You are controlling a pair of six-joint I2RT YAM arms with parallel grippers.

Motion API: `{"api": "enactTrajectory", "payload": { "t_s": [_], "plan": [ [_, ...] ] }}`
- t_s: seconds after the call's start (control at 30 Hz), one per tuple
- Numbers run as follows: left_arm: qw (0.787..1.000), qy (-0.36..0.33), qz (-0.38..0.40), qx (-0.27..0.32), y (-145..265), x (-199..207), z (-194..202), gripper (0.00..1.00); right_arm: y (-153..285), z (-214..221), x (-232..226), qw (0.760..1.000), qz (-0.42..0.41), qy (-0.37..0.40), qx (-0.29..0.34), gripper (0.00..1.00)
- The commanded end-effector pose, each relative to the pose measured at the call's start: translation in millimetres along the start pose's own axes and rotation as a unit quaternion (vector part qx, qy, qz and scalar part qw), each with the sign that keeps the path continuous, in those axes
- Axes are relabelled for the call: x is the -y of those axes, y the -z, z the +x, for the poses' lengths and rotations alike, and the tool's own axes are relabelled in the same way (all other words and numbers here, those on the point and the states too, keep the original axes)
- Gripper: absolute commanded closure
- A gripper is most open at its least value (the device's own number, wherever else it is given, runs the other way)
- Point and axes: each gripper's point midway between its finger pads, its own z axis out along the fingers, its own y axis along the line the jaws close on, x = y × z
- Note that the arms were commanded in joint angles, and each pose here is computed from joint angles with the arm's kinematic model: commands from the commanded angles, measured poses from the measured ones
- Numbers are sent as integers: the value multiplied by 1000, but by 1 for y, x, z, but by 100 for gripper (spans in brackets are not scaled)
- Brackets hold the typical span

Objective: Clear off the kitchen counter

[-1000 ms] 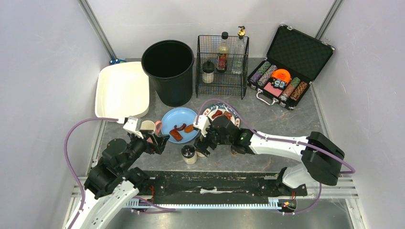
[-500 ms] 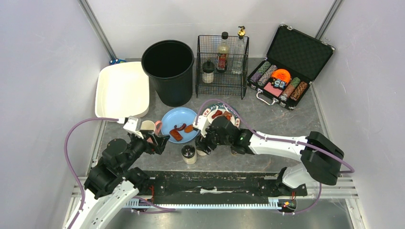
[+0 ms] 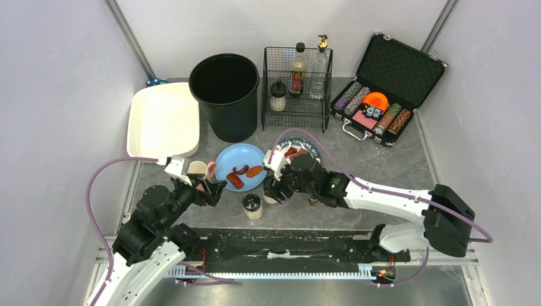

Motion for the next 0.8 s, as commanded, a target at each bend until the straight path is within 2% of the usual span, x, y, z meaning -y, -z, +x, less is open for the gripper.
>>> {"api": "enactTrajectory", "payload": {
  "t_s": [0.0, 0.23, 0.4, 0.77],
  "plan": [
    [1000, -20, 10, 13, 0, 3, -6, 12, 22, -55, 5, 996, 22, 3, 84, 86],
    [1000, -20, 9, 11, -1, 2, -5, 13, 47, -83, 29, 989, 92, 6, 114, 100],
    [1000, -20, 9, 11, -1, 2, -5, 13, 58, -105, 45, 981, 136, 9, 134, 100],
    [1000, -20, 10, 10, -1, 3, -5, 13, 79, -148, 111, 951, 268, -8, 153, 100]
  ]
}}
